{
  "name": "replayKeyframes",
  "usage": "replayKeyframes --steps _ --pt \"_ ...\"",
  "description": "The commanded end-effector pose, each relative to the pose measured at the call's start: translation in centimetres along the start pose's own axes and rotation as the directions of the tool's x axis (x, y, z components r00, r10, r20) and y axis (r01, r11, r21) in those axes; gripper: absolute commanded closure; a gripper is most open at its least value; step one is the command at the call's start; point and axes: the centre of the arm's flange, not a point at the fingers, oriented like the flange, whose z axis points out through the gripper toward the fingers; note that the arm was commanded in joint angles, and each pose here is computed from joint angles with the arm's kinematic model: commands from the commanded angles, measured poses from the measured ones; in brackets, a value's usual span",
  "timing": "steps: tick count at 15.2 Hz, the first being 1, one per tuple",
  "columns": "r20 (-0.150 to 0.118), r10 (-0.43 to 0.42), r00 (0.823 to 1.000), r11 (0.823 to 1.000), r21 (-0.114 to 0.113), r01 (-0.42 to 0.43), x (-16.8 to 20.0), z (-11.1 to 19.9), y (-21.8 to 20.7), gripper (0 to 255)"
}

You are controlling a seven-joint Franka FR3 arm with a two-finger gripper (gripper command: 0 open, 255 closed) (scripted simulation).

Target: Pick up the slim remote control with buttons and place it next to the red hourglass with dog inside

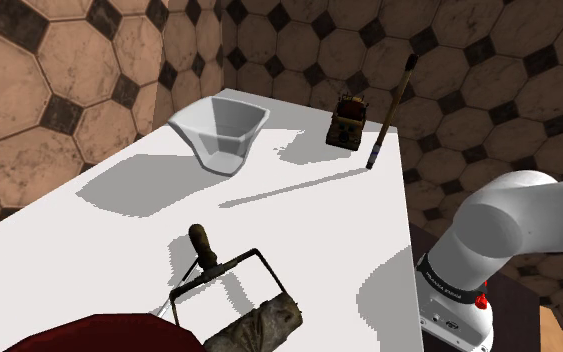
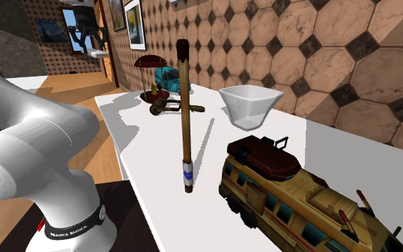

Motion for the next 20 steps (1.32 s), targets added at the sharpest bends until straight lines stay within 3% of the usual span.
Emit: replayKeyframes --steps 1,20 --pt "0.000 0.000 1.000 1.000 0.000 0.000 0.1 1.1 -0.1 255" --pt "0.000 0.000 1.000 1.000 0.000 0.000 0.2 11.1 0.0 255"
